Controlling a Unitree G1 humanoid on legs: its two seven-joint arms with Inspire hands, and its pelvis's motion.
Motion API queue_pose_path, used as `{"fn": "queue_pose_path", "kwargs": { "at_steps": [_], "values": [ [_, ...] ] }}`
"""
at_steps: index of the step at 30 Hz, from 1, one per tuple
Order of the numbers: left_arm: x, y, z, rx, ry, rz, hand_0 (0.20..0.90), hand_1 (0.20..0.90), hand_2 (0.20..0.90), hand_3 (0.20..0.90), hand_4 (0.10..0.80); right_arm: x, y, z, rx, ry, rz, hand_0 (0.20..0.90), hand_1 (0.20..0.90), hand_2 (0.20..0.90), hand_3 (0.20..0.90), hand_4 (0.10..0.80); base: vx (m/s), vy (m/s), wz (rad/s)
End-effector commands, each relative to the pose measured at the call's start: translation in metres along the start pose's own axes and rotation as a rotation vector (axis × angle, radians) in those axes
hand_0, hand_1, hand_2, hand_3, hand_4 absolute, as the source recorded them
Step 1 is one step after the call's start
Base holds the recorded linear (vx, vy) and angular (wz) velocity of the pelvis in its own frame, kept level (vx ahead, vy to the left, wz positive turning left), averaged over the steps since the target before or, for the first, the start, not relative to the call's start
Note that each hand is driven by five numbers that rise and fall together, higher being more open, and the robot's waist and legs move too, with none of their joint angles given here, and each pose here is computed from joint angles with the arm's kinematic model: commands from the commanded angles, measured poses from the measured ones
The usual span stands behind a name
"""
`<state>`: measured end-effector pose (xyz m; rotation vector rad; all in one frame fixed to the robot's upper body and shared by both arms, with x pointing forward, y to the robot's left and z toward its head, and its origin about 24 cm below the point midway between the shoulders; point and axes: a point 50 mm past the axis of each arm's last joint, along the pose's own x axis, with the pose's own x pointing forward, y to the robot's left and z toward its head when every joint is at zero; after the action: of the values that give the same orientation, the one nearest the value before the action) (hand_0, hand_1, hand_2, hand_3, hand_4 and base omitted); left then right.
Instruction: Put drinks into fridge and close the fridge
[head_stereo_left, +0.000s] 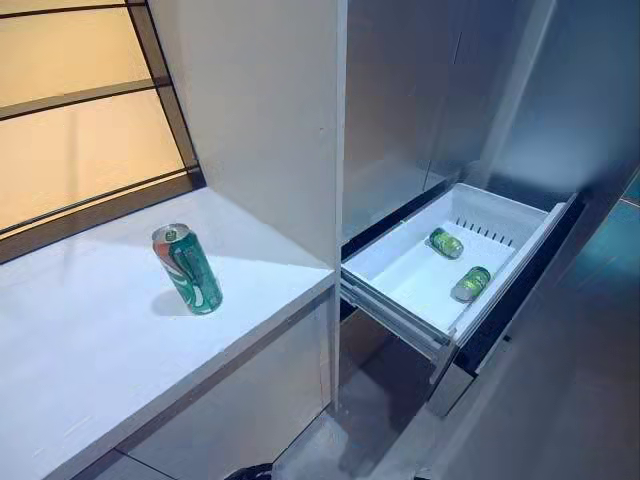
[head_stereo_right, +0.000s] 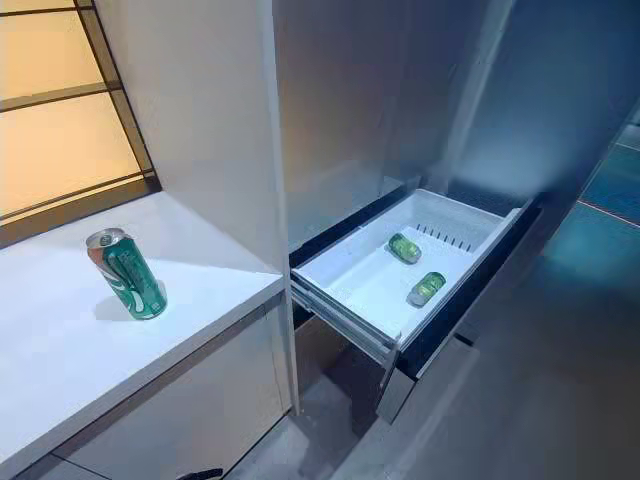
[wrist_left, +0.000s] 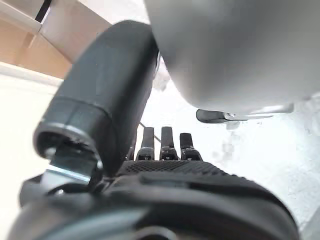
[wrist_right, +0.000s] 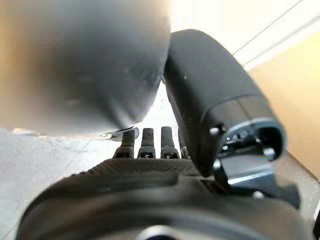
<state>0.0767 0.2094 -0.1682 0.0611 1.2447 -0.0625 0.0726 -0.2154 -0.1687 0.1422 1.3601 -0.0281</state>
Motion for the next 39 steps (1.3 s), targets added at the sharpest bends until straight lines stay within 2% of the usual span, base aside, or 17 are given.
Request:
{"fn": "queue_pose_path", "kwargs": {
  "at_steps": [1, 9, 13, 15, 20, 25, 28, 31, 32, 35, 38, 39],
  "values": [
    [0.004, -0.012, 0.011, -0.005, -0.036, -0.026, 0.900, 0.900, 0.900, 0.900, 0.800, 0.004, 0.018, 0.000, 0.030, 0.019, 0.076, 0.900, 0.900, 0.900, 0.900, 0.800, 0.000, 0.000, 0.00],
    [0.003, -0.012, 0.012, -0.054, -0.063, -0.040, 0.900, 0.900, 0.900, 0.900, 0.800, 0.004, 0.015, -0.001, 0.027, 0.018, 0.075, 0.900, 0.900, 0.900, 0.900, 0.800, 0.000, 0.000, 0.00],
    [0.003, -0.010, 0.020, -0.089, -0.127, -0.055, 0.900, 0.900, 0.900, 0.900, 0.800, 0.003, 0.013, -0.001, 0.022, 0.022, 0.073, 0.900, 0.900, 0.900, 0.900, 0.800, 0.000, 0.000, 0.00],
    [0.001, -0.008, 0.038, -0.104, -0.239, -0.091, 0.900, 0.900, 0.900, 0.900, 0.800, 0.002, 0.009, 0.001, 0.016, 0.023, 0.070, 0.900, 0.900, 0.900, 0.900, 0.800, 0.000, 0.000, 0.00],
    [-0.003, -0.011, 0.076, -0.127, -0.398, -0.239, 0.900, 0.900, 0.900, 0.900, 0.800, 0.001, 0.004, 0.009, 0.011, 0.017, 0.063, 0.900, 0.900, 0.900, 0.900, 0.800, 0.000, 0.000, 0.00],
    [-0.026, -0.039, 0.135, -0.040, -0.582, -0.621, 0.900, 0.900, 0.900, 0.900, 0.800, -0.001, -0.002, 0.015, 0.006, 0.007, 0.051, 0.900, 0.900, 0.900, 0.900, 0.800, -0.007, 0.006, 0.00],
    [-0.048, -0.050, 0.164, 0.059, -0.669, -0.782, 0.900, 0.900, 0.900, 0.900, 0.800, -0.001, -0.003, 0.016, 0.001, 0.003, 0.046, 0.900, 0.900, 0.900, 0.900, 0.800, 0.000, 0.000, 0.00],
    [-0.094, -0.062, 0.212, 0.111, -0.847, -0.954, 0.900, 0.900, 0.900, 0.900, 0.800, -0.002, -0.005, 0.015, -0.003, -0.002, 0.042, 0.900, 0.900, 0.900, 0.900, 0.800, -0.021, 0.007, -0.06],
    [-0.100, -0.063, 0.217, 0.113, -0.869, -0.966, 0.900, 0.900, 0.900, 0.900, 0.800, -0.002, -0.005, 0.014, -0.003, -0.002, 0.042, 0.900, 0.900, 0.900, 0.900, 0.800, -0.017, 0.001, -0.04],
    [-0.171, -0.063, 0.259, 0.099, -1.162, -1.034, 0.900, 0.900, 0.900, 0.900, 0.800, -0.001, -0.003, 0.006, 0.020, -0.007, 0.037, 0.900, 0.900, 0.900, 0.900, 0.800, 0.000, 0.000, 0.00],
    [-0.209, -0.054, 0.273, 0.113, -1.367, -1.020, 0.900, 0.900, 0.900, 0.900, 0.800, 0.000, 0.001, -0.001, 0.038, -0.004, 0.036, 0.900, 0.900, 0.900, 0.900, 0.800, 0.013, -0.018, 0.03],
    [-0.233, -0.046, 0.279, 0.129, -1.515, -0.997, 0.900, 0.900, 0.900, 0.900, 0.800, 0.000, 0.004, -0.007, 0.050, 0.001, 0.034, 0.900, 0.900, 0.900, 0.900, 0.800, 0.031, -0.041, 0.05]
  ]
}}
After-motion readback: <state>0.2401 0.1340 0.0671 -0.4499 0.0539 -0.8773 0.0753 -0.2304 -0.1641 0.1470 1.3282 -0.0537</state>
